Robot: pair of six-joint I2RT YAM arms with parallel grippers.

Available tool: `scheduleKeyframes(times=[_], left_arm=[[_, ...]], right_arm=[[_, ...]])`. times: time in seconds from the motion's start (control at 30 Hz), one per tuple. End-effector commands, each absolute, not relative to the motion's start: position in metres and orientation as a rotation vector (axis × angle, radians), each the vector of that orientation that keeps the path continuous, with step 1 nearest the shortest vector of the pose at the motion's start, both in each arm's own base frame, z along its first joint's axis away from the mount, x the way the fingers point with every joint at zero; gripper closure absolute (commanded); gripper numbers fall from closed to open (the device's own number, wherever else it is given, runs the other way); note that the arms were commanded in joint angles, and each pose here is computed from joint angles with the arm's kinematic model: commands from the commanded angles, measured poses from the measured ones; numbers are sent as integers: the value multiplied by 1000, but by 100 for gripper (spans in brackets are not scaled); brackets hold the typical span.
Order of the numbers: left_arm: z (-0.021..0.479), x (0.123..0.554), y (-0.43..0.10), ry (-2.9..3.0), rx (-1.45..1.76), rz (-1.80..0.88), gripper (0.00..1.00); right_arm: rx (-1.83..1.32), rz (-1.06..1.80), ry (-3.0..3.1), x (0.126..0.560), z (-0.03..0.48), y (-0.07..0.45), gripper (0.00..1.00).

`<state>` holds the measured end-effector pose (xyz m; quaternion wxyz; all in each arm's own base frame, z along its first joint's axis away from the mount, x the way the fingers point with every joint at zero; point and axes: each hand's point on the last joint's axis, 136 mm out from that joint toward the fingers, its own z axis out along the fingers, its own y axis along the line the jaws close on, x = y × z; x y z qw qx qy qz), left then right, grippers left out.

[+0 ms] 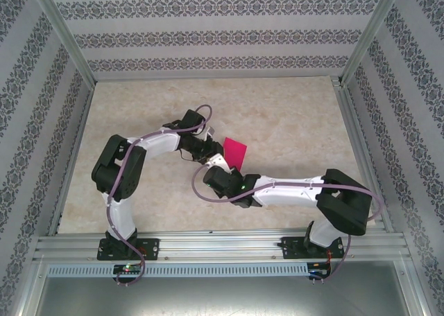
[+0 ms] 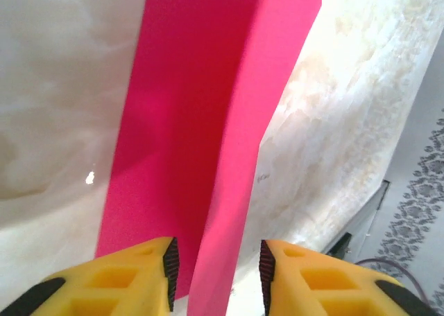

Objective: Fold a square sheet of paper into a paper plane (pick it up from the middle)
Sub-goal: Fold the triangle a second time at the center of the table.

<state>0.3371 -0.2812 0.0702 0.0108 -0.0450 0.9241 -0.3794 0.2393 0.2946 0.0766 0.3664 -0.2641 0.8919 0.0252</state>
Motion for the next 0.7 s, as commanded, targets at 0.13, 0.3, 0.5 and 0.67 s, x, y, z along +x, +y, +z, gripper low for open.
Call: scheduleKeyframes(times=[0.13, 0.3, 0.5, 0.67], left_arm=[[80, 331, -238, 2837, -289, -894, 51], [84, 318, -242, 2816, -267, -944, 54], [76, 296, -272, 2860, -133, -971, 71], [59, 282, -288, 2924, -59, -916, 78]], right_arm=[[-524, 518, 2365, 241, 83, 294, 100], [-423, 780, 2377, 246, 87, 286, 100], [-352, 847, 2425, 256, 78, 268, 100], [-299, 847, 2474, 263, 68, 254, 100]])
